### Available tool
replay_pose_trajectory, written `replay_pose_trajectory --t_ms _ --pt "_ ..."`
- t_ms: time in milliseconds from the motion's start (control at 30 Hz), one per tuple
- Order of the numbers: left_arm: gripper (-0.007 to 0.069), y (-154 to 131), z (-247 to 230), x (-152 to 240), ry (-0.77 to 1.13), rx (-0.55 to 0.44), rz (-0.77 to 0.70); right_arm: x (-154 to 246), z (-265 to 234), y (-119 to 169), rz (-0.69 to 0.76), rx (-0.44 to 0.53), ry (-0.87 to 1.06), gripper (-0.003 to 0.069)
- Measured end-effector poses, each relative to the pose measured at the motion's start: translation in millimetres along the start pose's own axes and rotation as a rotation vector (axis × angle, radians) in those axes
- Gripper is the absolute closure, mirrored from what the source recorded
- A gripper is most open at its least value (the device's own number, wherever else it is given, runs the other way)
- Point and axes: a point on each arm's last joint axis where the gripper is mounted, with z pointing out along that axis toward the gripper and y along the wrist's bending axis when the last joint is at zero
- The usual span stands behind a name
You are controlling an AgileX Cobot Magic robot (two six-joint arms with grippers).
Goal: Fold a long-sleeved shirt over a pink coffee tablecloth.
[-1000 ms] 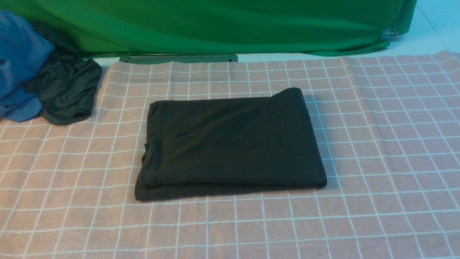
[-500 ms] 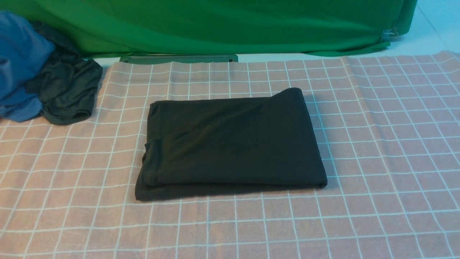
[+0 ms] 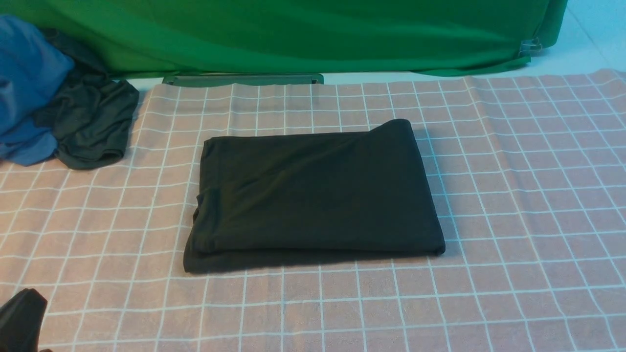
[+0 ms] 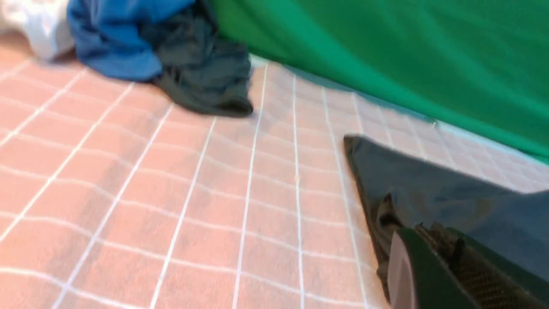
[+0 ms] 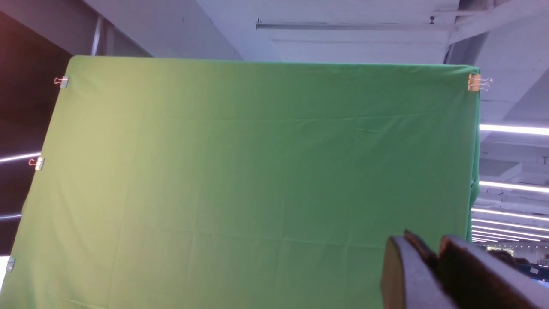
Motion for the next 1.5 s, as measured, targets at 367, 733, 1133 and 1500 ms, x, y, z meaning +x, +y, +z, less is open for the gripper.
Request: replay_pose_trajectory --t_ms 367,733,1133,1500 --pt "0.0612 1.3 -0.1 -0.4 -0.004 -0.014 0.059 2.8 0.0 0.3 0.000 -0.003 0.030 0.0515" --pt "0.0612 1.4 -0.1 -0.4 -0.005 -0.015 0.060 3.0 0.0 0.3 0.000 -0.004 0.033 0.0476" --pt "0.0612 1.4 -0.1 -0.4 -0.005 -0.015 0.060 47.0 -5.2 2.8 -0.032 0.097 0.319 0.0463" --pt "0.0612 1.4 -0.1 -0.3 -0.004 -0.016 0.057 191.0 -69.6 9.8 -0.054 0.247 0.784 0.0455"
